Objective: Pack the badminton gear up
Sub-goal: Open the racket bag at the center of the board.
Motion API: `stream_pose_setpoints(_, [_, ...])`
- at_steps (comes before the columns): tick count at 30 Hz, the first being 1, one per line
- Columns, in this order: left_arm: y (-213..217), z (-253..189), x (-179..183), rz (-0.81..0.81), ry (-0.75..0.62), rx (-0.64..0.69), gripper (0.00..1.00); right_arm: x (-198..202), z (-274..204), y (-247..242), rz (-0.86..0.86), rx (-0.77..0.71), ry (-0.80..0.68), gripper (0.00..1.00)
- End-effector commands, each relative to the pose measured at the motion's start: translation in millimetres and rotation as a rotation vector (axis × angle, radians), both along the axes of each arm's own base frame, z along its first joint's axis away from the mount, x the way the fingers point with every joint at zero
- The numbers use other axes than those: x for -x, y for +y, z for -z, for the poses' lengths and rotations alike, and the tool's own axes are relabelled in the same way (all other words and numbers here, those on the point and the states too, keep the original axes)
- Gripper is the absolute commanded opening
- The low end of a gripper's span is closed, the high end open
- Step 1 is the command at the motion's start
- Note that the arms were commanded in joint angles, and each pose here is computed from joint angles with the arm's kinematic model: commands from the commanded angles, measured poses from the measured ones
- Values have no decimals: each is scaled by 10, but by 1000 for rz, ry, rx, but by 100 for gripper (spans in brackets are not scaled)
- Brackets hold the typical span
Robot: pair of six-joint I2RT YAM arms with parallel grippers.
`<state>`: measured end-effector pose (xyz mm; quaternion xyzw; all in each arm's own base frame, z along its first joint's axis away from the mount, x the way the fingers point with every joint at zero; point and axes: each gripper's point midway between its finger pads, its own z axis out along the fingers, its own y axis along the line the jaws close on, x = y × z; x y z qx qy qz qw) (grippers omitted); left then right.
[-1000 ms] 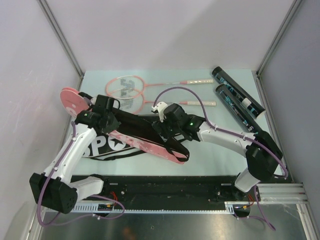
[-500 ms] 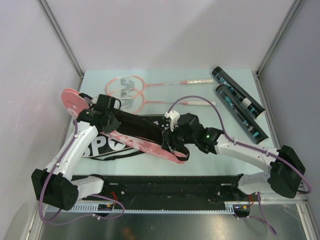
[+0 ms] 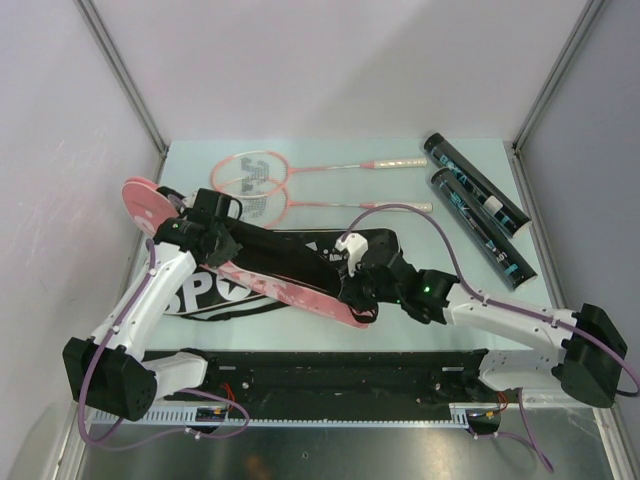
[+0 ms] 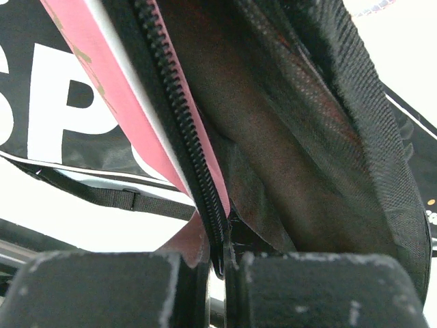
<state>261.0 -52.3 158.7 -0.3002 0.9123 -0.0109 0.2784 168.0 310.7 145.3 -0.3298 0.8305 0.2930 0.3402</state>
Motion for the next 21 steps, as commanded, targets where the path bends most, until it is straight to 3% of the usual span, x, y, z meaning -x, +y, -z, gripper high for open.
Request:
stream_pose_setpoints(1, [132, -14, -17, -20, -11, -66, 0, -160, -170, -72, 79, -18, -72, 0])
stream_pose_setpoints(5, [177, -9, -14, -6, -7, -98, 0, -251, -274, -124, 134, -47, -89, 0])
stream_pose_setpoints(8, [247, -1, 6, 11, -2, -142, 0, -553, -270, -403, 317, -40, -74, 0])
stream_pose_setpoints(18, [249, -25, 63, 109, -13, -167, 0, -956, 294, -527, 413, -4, 69, 0])
stream_pose_setpoints(19, [249, -41, 63, 109, -20, -165, 0, -952, 332, -522, 399, -6, 91, 2])
stream_pose_setpoints(21, [258, -51, 70, 96, -27, -157, 0, -980, 334, -494, 365, -26, 102, 15])
